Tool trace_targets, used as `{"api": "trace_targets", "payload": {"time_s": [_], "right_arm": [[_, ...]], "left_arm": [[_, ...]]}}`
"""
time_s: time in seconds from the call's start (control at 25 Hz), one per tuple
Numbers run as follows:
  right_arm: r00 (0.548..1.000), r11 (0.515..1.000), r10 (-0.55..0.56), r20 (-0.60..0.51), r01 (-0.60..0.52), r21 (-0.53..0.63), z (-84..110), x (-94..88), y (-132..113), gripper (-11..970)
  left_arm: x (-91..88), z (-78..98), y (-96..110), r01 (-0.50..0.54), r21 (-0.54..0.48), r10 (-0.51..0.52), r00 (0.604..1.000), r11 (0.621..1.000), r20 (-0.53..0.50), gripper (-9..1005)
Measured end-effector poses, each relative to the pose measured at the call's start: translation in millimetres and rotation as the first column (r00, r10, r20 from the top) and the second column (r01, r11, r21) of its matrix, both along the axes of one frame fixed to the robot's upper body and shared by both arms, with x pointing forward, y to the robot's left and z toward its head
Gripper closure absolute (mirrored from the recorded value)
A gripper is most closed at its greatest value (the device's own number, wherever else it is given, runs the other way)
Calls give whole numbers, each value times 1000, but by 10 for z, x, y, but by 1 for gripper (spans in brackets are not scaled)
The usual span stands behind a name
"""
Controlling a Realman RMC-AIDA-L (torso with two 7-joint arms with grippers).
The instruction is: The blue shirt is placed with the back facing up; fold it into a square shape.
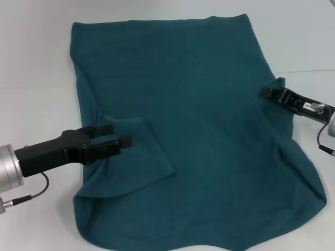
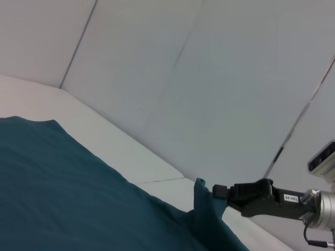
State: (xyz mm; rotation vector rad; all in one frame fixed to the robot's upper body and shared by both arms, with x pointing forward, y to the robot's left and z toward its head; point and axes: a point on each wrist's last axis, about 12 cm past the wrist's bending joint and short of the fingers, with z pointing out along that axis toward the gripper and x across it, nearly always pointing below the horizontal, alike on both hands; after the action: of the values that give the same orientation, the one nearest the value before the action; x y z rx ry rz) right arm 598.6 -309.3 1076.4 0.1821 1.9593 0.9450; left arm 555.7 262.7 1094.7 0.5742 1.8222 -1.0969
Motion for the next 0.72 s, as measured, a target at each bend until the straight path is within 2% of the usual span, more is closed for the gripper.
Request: {"api": "trace_targets", "payload": {"time_s": [0.12,0.4,0.52,0.72], "right_arm": [[999,1000,29,-13,-29,1,-20,26,100,943],[985,985,173,-12,-172,15,19,2,322,704],[988,988,154,-29,-153,27,43,4,226,631],[991,997,81,-104,-78,28,21,-57,-102,509]], "left_arm": [[4,-5,14,-12,1,12,1000,1000,-1,121],[4,-22,30,-26,5,26,1000,1000,-6,120],[5,-25,30,-28,5,28,1000,1000,-7,121],[6,-24,29,-28,5,28,1000,1000,-7,122]]}}
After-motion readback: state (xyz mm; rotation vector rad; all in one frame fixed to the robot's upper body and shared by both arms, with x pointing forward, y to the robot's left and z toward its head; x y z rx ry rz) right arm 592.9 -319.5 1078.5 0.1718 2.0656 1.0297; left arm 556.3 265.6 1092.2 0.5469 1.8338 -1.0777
